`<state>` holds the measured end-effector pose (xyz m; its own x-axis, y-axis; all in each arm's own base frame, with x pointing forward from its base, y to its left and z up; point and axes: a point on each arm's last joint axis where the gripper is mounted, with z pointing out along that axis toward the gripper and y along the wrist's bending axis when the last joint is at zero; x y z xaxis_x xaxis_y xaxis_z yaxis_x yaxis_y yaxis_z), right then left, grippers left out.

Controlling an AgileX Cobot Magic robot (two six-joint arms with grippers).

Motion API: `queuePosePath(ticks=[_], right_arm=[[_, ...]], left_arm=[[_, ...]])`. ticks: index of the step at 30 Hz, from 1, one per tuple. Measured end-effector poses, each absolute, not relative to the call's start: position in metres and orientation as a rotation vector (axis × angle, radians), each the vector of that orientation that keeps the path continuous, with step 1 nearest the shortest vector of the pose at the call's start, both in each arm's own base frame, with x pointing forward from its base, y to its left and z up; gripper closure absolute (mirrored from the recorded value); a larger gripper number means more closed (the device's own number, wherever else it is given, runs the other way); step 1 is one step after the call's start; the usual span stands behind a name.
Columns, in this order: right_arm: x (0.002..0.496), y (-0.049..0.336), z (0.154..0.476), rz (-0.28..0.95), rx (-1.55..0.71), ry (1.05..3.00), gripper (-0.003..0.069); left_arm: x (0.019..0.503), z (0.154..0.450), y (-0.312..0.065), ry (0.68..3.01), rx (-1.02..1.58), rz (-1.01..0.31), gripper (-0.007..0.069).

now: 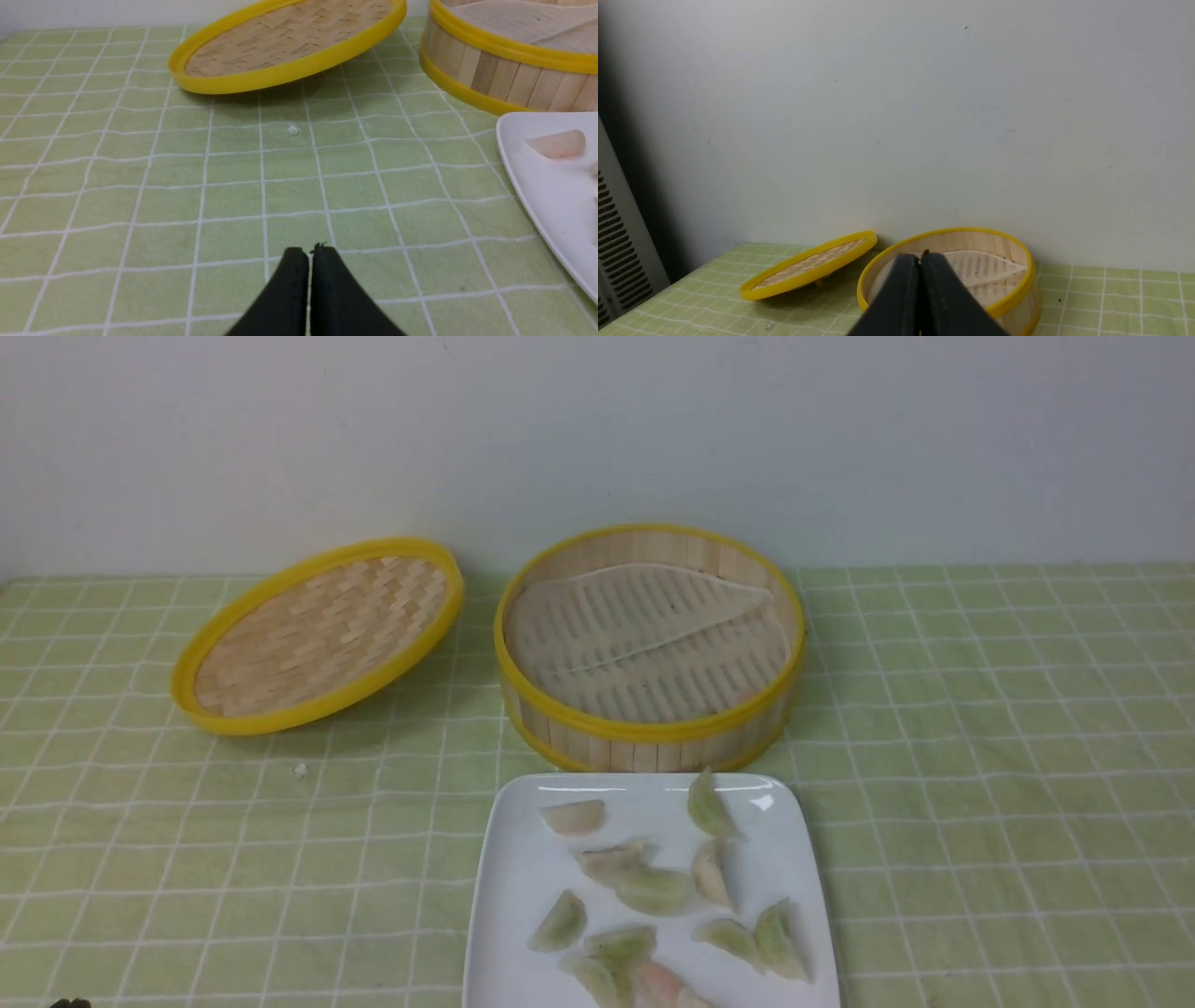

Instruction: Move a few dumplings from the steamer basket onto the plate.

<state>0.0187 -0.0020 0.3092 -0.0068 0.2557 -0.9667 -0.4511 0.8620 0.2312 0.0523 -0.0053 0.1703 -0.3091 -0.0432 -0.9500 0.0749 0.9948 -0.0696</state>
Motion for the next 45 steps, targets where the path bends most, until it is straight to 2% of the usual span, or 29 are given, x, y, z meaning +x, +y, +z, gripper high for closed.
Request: queuePosePath(ticks=[30,40,45], right_arm=[[0.019,-0.003,0.309,0.547,-0.169,1.473,0.0673],[0.017,0.008,0.314,0.564,-0.304,1.288,0.0673],[0.016,0.010,0.313,0.551,-0.344,1.278,0.0673]], left_arm=[[0.052,0.170,-0.005,1.882,0.022,-0.121,0.0631],[0.052,0.170,-0.005,1.882,0.022,-0.121,0.0631],[0.052,0.170,-0.005,1.882,0.022,-0.121,0.0631]])
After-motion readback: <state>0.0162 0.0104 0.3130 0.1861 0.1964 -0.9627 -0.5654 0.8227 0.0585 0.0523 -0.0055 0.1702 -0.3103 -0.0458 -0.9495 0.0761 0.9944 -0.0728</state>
